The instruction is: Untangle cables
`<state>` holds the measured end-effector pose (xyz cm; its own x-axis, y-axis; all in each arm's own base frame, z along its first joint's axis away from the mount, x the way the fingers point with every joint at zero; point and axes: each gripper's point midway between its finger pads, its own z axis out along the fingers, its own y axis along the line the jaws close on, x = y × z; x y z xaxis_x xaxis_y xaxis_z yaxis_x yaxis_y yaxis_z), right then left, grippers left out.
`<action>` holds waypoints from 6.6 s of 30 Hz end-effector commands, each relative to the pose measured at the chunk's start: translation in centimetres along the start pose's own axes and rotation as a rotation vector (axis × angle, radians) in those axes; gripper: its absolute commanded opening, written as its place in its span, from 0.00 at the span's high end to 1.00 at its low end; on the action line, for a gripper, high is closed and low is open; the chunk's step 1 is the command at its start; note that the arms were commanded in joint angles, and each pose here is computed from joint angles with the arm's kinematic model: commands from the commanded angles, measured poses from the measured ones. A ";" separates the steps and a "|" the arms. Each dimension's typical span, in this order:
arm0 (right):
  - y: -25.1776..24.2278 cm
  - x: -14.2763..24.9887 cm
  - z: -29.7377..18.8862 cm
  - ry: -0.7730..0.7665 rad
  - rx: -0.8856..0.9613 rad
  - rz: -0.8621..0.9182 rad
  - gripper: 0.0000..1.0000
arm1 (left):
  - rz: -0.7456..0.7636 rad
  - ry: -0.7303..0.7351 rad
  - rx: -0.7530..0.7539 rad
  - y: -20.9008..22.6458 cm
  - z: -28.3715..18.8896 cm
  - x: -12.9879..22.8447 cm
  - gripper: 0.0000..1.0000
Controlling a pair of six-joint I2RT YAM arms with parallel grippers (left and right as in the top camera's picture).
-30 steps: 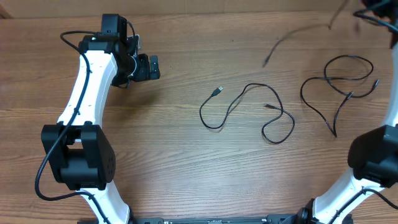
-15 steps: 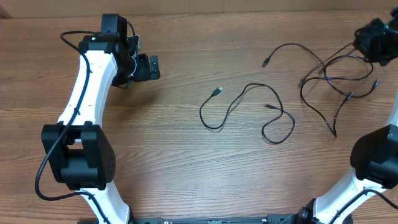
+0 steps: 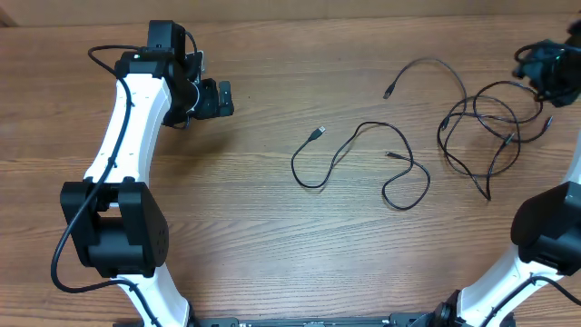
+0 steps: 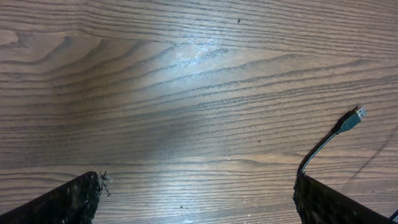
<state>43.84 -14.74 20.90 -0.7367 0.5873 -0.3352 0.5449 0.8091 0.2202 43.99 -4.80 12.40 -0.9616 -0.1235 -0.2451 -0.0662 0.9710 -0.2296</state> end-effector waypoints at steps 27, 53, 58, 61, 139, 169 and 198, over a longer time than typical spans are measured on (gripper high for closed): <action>16.7 25.3 11.6 0.464 -0.026 -0.402 0.89 | -0.010 0.014 0.006 -0.3 0.5 0.3 0.00; 4.4 27.1 13.2 0.561 0.370 -0.298 0.01 | -0.010 0.013 0.006 -0.3 0.5 0.2 0.01; 3.0 29.6 14.4 0.613 0.361 -0.284 0.14 | -0.010 0.014 0.005 -0.3 0.5 0.2 0.00; 2.7 30.4 14.7 0.630 0.351 -0.278 0.19 | -0.010 0.014 0.005 -0.3 0.5 0.2 0.00; -4.9 4.1 -0.5 0.095 0.267 0.149 0.00 | -0.010 0.013 0.005 -0.3 0.5 0.2 0.00; -4.9 4.1 -0.5 0.095 0.267 0.149 0.00 | -0.010 0.013 0.005 -0.3 0.5 0.2 0.00; -4.9 4.1 -0.5 0.095 0.267 0.149 0.00 | -0.010 0.013 0.005 -0.3 0.5 0.2 0.00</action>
<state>37.66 -16.29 17.20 -0.6768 0.7135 -0.1812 0.7273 0.6862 -0.0144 43.99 -4.82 12.40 -0.9617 -0.1235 -0.2449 -0.0659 0.9708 -0.2307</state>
